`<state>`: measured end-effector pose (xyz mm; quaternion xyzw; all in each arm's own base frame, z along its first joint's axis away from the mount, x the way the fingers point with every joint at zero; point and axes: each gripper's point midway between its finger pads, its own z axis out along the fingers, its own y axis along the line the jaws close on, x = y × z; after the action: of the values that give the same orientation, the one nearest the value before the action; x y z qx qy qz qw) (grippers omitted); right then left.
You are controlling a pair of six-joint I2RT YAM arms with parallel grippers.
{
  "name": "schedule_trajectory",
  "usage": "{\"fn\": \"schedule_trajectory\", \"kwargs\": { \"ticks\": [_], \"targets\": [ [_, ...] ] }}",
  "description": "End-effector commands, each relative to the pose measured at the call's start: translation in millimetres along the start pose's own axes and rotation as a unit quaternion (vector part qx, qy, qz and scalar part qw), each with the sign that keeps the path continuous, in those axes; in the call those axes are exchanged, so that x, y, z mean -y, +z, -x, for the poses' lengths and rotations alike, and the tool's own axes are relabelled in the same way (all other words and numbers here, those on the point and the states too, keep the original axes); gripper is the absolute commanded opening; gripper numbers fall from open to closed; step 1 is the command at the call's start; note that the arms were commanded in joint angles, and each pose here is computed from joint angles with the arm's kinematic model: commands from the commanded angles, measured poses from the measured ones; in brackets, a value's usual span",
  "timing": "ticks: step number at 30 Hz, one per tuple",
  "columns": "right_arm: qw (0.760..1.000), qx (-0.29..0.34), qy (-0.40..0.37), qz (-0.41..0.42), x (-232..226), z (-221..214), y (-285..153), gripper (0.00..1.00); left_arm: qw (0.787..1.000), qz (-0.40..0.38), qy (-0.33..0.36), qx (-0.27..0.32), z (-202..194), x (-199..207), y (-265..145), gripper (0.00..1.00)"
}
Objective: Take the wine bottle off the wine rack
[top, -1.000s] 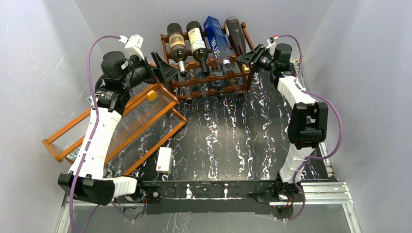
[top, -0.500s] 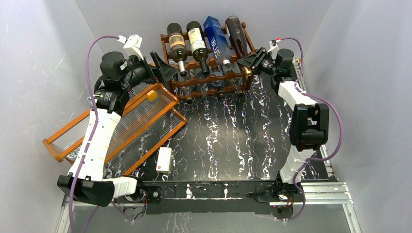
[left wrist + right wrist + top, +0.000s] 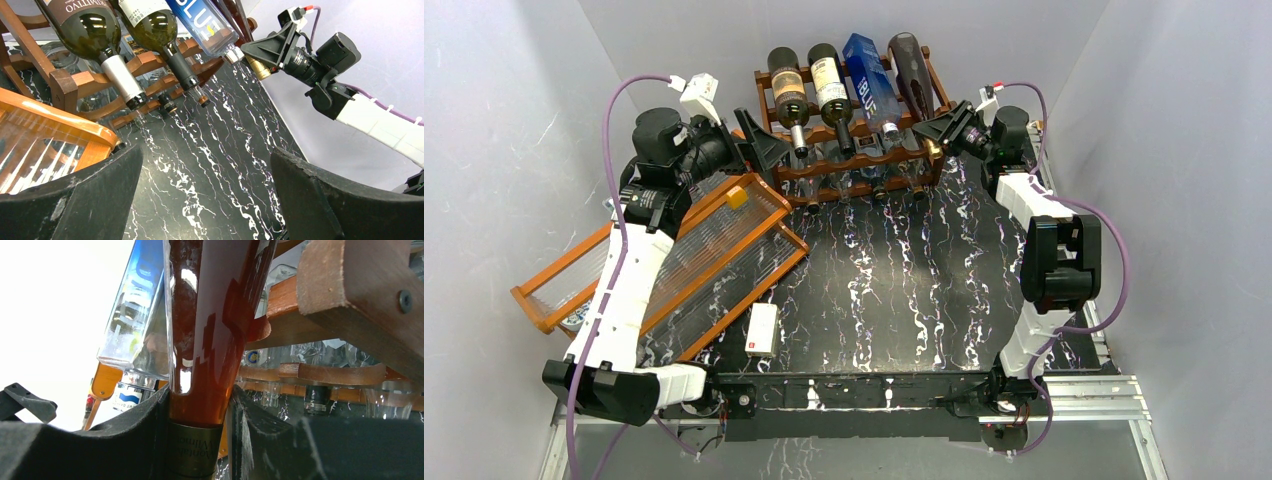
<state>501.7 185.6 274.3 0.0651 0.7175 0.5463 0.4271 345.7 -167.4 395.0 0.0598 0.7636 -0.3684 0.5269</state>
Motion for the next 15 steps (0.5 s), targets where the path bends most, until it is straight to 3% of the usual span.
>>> {"fn": "schedule_trajectory", "kwargs": {
  "ticks": [1,15],
  "targets": [
    [0.948,0.065,-0.227,0.215,-175.3,36.1,-37.8,0.0,1.0,-0.014,0.014,0.02,10.2,11.9,-7.2,0.98],
    [0.941,0.091,-0.234,0.226,-204.8,54.4,-48.0,0.0,1.0,-0.015,0.015,0.02,9.6,12.0,-7.7,0.98]
  ]
}}
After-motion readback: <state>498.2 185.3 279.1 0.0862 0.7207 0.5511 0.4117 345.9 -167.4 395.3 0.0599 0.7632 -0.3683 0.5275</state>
